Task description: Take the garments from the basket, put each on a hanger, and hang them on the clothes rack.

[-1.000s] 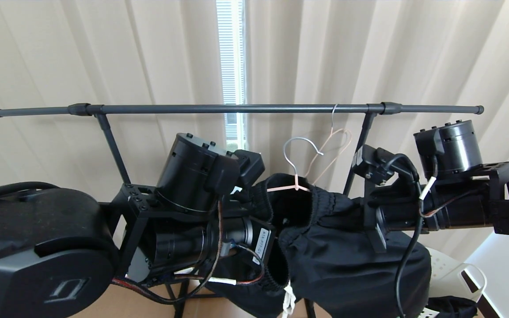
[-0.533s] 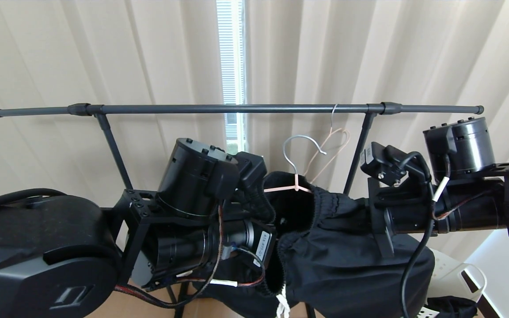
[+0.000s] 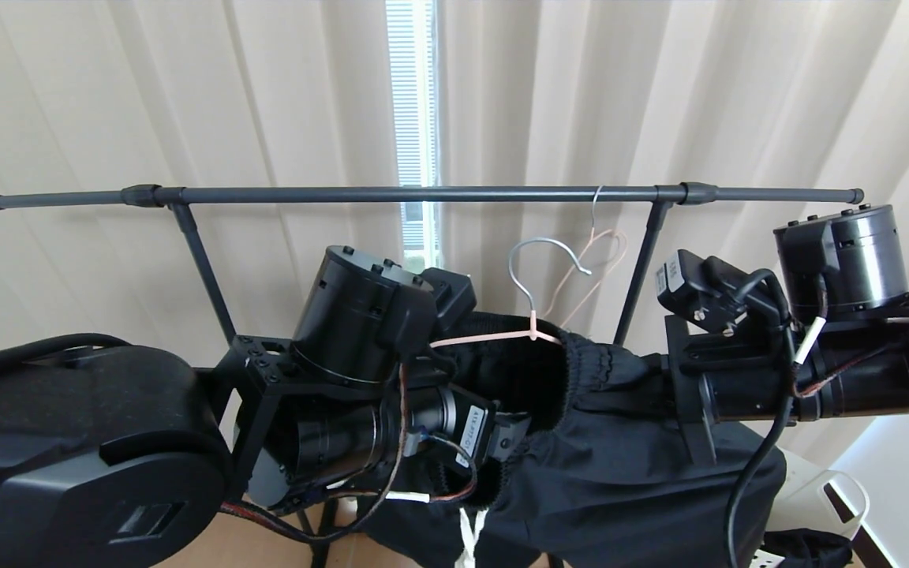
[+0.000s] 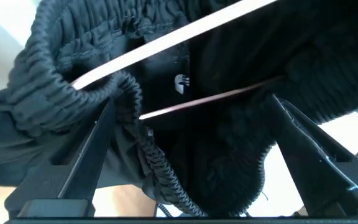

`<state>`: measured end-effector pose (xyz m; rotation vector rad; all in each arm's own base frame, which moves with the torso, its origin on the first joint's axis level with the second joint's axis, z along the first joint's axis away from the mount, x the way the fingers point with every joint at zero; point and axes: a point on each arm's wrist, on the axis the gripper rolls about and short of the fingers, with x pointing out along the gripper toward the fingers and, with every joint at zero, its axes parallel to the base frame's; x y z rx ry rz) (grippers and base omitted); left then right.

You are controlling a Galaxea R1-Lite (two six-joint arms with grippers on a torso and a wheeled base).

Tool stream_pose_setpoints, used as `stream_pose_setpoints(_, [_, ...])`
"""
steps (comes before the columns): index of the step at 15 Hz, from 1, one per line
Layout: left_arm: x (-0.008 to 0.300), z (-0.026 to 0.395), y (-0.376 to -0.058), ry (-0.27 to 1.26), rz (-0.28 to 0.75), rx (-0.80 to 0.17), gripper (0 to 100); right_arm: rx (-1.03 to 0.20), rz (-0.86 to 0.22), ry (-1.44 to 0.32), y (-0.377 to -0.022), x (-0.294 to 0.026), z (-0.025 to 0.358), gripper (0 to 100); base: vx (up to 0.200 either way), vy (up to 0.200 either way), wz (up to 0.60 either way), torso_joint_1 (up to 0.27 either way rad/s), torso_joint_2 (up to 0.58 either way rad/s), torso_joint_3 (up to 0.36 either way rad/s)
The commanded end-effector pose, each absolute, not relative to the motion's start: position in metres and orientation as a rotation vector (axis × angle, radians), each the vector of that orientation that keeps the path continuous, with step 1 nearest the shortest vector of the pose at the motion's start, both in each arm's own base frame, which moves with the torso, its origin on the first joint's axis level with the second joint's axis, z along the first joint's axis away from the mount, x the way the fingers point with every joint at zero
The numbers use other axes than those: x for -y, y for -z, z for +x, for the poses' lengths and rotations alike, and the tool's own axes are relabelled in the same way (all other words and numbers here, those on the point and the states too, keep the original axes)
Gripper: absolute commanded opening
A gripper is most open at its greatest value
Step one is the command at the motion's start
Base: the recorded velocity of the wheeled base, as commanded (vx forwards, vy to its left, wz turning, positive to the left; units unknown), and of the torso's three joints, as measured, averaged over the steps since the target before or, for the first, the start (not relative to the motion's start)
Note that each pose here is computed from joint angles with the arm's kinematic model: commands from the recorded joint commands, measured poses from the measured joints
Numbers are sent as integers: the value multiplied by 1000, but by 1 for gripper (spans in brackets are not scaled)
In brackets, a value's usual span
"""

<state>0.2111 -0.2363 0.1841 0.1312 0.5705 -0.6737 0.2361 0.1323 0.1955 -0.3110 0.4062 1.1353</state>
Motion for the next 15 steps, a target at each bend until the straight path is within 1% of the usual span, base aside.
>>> stream_pose_setpoints(1, [230,203,-189,674,129,-559,100,-397,-312,-1134,-195,-133,238,0,0,0,0,0,0,0])
stream_pose_setpoints(6, [204,172,-208,709,110,-501,100,-384,-298,-1122,-193,-133,241,0,0,0,0,0,0,0])
stream_pose_setpoints(13, [178,152,-219,718,113,-444,100,-395,-268,-1138,-189,-126,248,0,0,0,0,0,0,0])
stream_pose_setpoints(14, [167,151,-227,698,99,-408,100,-397,-266,-1135,-189,-125,249,0,0,0,0,0,0,0])
stream_pose_setpoints(15, [154,153,-234,668,117,-369,100,-397,-261,-1144,-188,-124,250,0,0,0,0,0,0,0])
